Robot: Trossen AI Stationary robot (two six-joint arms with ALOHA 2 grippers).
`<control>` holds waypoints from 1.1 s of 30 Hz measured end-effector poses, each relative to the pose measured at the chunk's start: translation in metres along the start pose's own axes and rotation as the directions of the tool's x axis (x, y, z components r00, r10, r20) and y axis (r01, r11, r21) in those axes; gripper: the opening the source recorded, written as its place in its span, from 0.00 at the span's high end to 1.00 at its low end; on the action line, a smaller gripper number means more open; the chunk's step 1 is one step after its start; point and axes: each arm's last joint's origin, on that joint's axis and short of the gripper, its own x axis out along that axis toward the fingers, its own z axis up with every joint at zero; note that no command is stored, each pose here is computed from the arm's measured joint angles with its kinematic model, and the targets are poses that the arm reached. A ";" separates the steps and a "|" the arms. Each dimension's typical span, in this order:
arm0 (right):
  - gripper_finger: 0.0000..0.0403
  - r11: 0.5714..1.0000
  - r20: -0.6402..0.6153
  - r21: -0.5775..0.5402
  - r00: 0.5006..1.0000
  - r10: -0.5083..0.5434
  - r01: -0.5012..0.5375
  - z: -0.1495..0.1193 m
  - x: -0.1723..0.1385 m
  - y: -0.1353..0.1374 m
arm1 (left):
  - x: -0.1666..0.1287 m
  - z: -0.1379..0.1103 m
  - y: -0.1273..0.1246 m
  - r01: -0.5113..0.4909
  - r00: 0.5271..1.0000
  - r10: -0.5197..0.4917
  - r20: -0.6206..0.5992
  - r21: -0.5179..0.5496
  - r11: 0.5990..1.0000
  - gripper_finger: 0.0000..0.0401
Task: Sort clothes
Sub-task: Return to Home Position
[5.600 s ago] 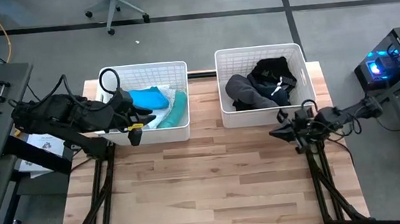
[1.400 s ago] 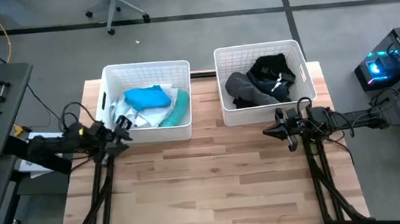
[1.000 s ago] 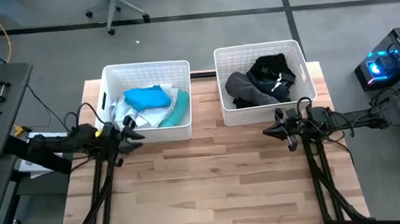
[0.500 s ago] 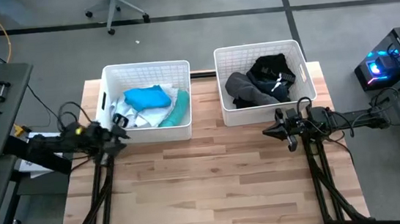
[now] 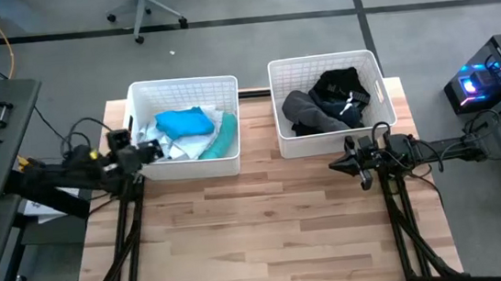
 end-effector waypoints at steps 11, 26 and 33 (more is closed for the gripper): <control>1.00 1.000 0.000 0.000 1.000 0.000 0.000 0.000 0.000 0.000 | 0.000 -0.024 0.025 -0.319 0.944 0.300 -0.139 -0.146 0.936 0.74; 1.00 1.000 0.000 0.000 1.000 0.000 0.000 0.000 0.000 0.000 | -0.031 -0.038 0.045 -0.198 0.951 0.255 -0.178 0.286 0.937 0.74; 1.00 1.000 0.000 0.000 1.000 0.000 0.000 0.000 0.000 0.000 | -0.045 -0.046 0.057 -0.071 0.948 0.214 -0.234 0.502 0.862 0.74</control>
